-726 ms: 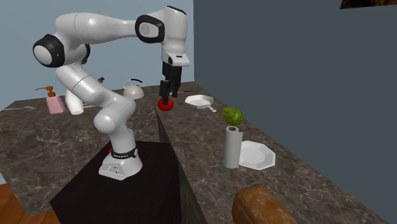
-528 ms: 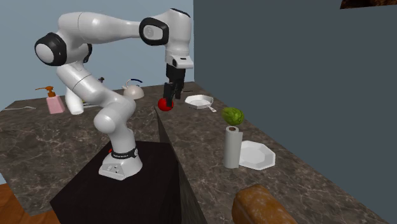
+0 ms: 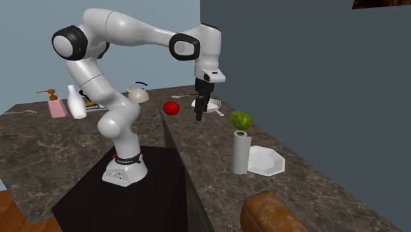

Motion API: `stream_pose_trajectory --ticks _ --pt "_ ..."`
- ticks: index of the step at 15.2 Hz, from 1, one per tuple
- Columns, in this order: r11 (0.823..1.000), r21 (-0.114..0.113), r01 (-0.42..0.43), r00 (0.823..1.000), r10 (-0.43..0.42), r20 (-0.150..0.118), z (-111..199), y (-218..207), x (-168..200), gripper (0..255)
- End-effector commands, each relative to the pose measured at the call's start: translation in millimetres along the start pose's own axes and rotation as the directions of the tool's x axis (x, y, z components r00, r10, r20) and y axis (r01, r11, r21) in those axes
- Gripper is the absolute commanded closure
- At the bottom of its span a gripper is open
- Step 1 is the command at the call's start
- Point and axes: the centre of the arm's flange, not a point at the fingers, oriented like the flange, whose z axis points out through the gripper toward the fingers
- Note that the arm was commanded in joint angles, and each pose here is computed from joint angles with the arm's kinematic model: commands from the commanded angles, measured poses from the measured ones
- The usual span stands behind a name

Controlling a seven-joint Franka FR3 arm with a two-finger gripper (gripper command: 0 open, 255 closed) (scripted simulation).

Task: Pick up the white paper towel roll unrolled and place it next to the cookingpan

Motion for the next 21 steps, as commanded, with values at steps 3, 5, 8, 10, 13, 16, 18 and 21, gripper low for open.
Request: stream_pose_trajectory --ticks 3,5,8,10,13,16,18,21 --pt "1.000 -0.002 0.023 1.000 -0.023 -0.021 14.2 -12.5 48.9 0" --pt "0.999 -0.003 0.035 0.999 -0.035 -0.030 21.8 -18.9 72.0 0" --pt "0.999 -0.005 0.052 0.998 -0.052 -0.043 32.7 -28.9 106.6 0" --pt "0.998 -0.006 0.064 0.997 -0.064 -0.052 39.8 -36.0 129.7 0" --pt "0.997 -0.008 0.081 0.995 -0.081 -0.066 50.0 -47.0 164.2 0" --pt "0.996 -0.009 0.091 0.993 -0.091 -0.073 60.7 -53.3 183.7 0" --pt "0.996 -0.009 0.091 0.993 -0.091 -0.073 71.2 -53.3 184.5 0" --pt "0.996 -0.009 0.091 0.993 -0.091 -0.073 87.0 -53.3 185.6 0"
